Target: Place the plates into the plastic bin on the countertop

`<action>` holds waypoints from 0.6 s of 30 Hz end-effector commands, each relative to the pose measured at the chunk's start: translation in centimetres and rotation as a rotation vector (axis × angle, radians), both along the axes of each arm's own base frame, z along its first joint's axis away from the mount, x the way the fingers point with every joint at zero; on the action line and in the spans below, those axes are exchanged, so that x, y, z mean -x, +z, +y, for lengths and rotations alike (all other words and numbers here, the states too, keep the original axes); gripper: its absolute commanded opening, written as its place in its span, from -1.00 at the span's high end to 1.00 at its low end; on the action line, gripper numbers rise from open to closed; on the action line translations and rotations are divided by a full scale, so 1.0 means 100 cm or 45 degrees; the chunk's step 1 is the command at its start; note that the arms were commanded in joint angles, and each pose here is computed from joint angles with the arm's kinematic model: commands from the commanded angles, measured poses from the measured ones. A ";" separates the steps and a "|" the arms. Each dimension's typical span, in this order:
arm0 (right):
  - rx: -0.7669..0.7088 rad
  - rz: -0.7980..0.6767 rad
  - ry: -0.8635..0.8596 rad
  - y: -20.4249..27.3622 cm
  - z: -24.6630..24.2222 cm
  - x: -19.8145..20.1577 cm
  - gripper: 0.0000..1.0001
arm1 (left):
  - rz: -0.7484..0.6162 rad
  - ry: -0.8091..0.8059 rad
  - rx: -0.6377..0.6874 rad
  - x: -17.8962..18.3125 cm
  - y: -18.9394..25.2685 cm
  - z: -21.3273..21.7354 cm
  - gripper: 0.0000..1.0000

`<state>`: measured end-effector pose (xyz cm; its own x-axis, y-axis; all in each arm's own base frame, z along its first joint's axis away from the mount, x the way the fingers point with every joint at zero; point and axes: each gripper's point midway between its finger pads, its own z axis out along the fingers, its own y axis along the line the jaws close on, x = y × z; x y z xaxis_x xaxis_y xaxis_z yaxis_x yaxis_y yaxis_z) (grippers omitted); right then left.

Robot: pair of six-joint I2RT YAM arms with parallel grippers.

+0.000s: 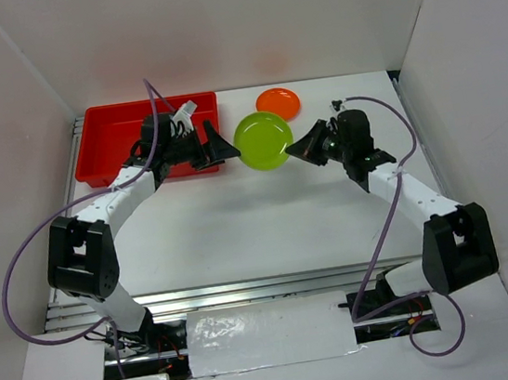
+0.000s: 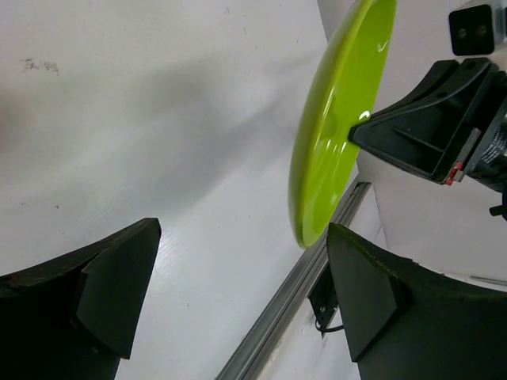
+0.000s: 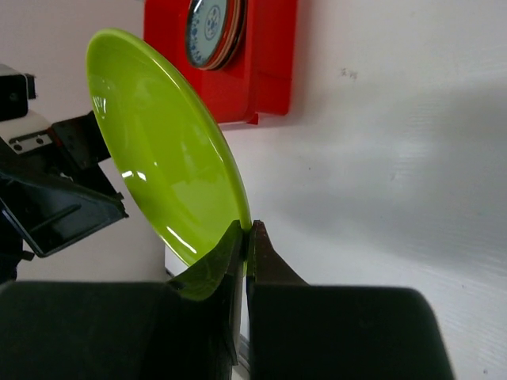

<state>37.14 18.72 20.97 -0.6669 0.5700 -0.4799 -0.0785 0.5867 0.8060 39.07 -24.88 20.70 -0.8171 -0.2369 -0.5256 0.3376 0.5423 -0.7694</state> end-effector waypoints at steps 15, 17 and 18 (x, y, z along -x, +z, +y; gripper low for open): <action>-0.101 -0.047 0.272 0.020 0.054 0.013 0.54 | -0.152 0.049 0.034 -0.017 0.037 0.004 1.00; -0.082 -0.035 0.190 0.016 0.041 0.005 -0.99 | -0.146 0.197 -0.030 -0.030 0.037 0.024 1.00; -0.069 -0.005 0.150 0.008 0.034 0.005 -1.00 | -0.139 0.281 -0.052 -0.038 0.037 0.036 1.00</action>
